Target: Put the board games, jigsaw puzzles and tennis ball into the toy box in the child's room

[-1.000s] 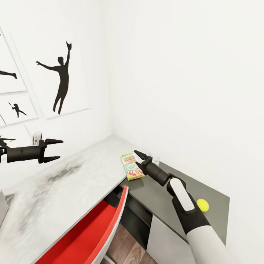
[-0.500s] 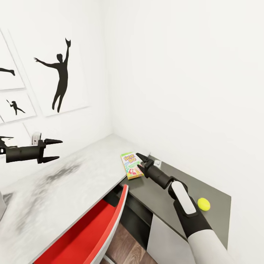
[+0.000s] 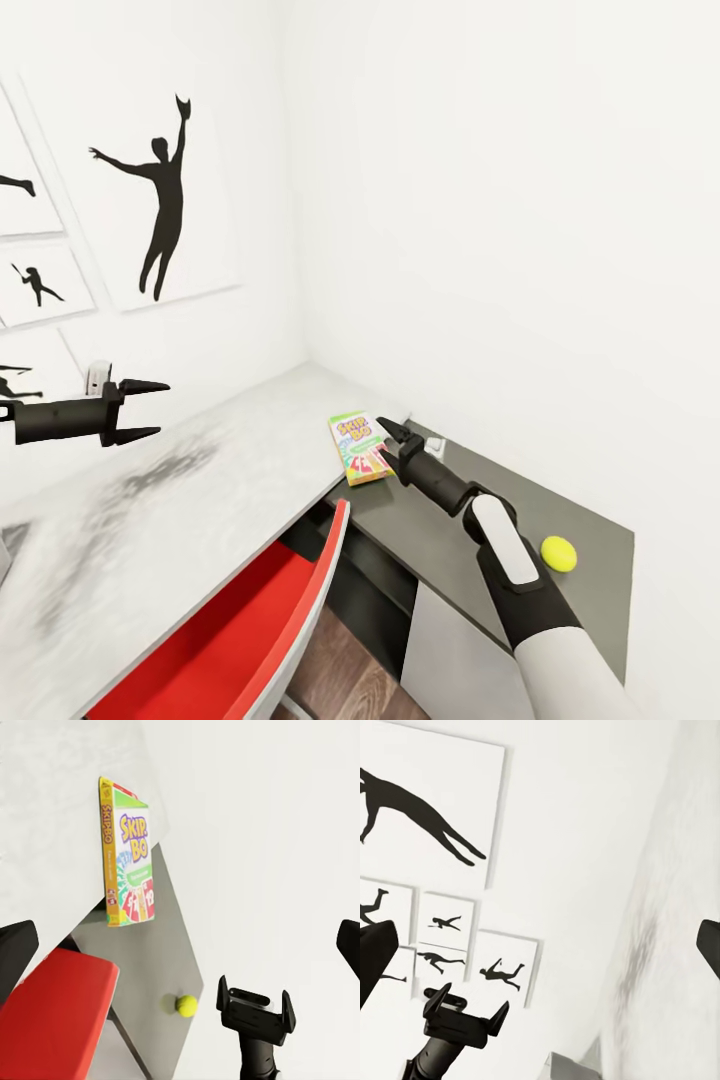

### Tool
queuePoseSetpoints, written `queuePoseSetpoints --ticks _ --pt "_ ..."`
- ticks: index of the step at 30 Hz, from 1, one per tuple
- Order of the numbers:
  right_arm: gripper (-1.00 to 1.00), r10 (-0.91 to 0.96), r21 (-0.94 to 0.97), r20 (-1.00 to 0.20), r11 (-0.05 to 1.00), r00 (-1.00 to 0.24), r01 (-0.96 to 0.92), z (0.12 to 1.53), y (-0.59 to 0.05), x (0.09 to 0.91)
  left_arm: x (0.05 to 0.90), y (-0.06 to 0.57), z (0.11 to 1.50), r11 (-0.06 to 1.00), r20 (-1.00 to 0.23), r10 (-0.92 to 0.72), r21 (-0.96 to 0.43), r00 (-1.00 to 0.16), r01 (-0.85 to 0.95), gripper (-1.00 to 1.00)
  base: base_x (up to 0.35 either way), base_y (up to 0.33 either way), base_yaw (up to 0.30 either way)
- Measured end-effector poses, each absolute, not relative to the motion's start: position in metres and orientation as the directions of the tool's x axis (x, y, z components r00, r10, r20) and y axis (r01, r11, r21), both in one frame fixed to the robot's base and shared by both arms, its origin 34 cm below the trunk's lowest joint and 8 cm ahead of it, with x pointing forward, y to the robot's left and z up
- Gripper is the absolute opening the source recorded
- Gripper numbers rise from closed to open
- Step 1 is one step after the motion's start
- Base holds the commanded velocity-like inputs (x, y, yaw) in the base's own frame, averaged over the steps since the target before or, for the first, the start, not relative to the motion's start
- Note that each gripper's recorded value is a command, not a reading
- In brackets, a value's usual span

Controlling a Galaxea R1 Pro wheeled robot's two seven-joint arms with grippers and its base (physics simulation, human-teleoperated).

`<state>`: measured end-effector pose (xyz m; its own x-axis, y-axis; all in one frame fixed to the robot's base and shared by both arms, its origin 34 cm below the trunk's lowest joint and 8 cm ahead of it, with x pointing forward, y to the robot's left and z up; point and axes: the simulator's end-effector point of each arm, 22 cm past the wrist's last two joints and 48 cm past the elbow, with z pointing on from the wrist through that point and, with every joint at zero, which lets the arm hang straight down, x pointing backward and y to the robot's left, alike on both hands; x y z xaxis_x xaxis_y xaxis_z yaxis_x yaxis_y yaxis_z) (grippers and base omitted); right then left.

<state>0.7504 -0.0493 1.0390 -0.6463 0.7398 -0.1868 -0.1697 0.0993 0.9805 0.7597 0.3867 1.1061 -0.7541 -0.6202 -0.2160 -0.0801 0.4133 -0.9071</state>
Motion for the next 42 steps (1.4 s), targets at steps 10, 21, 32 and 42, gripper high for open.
queuePoseSetpoints --ticks 10,21,32,42 --pt "1.0 0.724 0.977 -0.21 0.14 -0.657 -0.159 1.016 -0.069 0.751 0.761 0.383 1.093 0.41 -0.214 -0.617 -0.909 -0.757 -0.077 1.0 0.0 0.0 0.0" --pt "1.0 0.702 0.976 -0.216 0.183 -0.679 -0.121 0.988 -0.07 0.75 0.762 0.384 1.083 0.409 -0.222 -0.617 -0.91 -0.755 -0.067 1.0 0.0 0.0 0.0" --pt "1.0 0.697 0.975 -0.206 0.209 -0.687 -0.079 0.961 -0.066 0.75 0.769 0.395 1.1 0.352 -0.238 -0.654 -0.936 -0.718 -0.01 1.0 0.0 0.0 0.0" --pt "1.0 0.696 0.973 -0.214 0.218 -0.686 -0.082 0.946 -0.067 0.75 0.773 0.4 1.102 0.323 -0.245 -0.674 -0.946 -0.697 0.02 1.0 0.0 0.0 0.0"
